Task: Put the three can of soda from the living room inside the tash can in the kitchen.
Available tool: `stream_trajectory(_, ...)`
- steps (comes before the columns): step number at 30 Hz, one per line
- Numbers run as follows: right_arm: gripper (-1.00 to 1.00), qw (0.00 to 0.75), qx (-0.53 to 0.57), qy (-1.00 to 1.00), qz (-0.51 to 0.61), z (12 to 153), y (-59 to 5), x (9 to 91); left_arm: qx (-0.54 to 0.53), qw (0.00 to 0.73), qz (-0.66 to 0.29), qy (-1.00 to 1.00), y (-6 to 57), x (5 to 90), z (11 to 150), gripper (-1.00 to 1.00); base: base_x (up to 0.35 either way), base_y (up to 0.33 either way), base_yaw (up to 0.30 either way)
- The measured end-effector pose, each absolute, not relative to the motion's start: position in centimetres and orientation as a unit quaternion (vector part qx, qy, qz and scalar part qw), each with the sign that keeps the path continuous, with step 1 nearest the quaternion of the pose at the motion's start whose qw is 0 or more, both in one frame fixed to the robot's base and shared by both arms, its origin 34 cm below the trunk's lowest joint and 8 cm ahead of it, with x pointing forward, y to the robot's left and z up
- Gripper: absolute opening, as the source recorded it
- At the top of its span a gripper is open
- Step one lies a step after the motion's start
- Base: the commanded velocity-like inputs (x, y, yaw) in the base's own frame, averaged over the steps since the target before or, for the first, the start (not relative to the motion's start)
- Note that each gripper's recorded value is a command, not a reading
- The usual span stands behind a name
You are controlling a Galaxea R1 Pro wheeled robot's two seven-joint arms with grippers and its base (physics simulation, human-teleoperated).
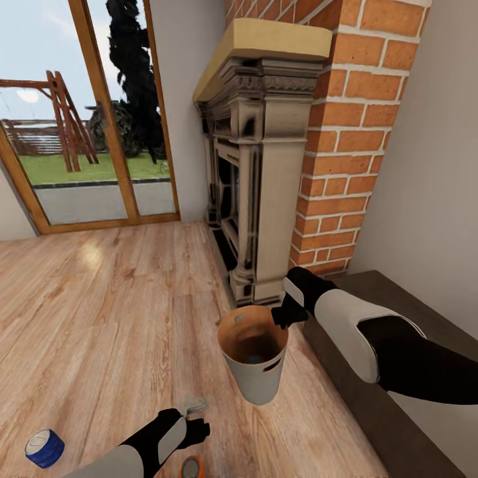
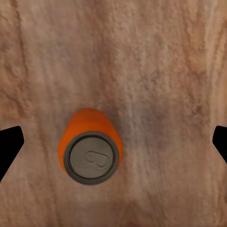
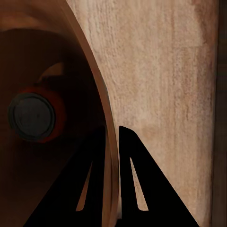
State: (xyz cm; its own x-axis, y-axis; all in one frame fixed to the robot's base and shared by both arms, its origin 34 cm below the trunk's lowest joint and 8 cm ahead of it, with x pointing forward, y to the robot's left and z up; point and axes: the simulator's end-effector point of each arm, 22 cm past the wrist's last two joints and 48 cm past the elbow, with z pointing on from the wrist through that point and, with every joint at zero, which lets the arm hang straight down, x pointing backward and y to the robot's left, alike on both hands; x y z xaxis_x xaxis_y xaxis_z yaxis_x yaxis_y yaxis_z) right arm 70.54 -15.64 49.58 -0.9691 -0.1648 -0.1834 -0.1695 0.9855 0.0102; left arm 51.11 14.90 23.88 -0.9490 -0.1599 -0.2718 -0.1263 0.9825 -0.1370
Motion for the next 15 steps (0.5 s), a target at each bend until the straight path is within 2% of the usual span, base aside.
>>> stream_trajectory(15, -1.00, 0.068, -0.083, 0.994, 0.014, 46.7, -15.8, 70.6, -0.076, 0.121, -0.056, 0.988, 15.1, 49.8, 21.7, 1.00, 0.000, 0.000, 0.000)
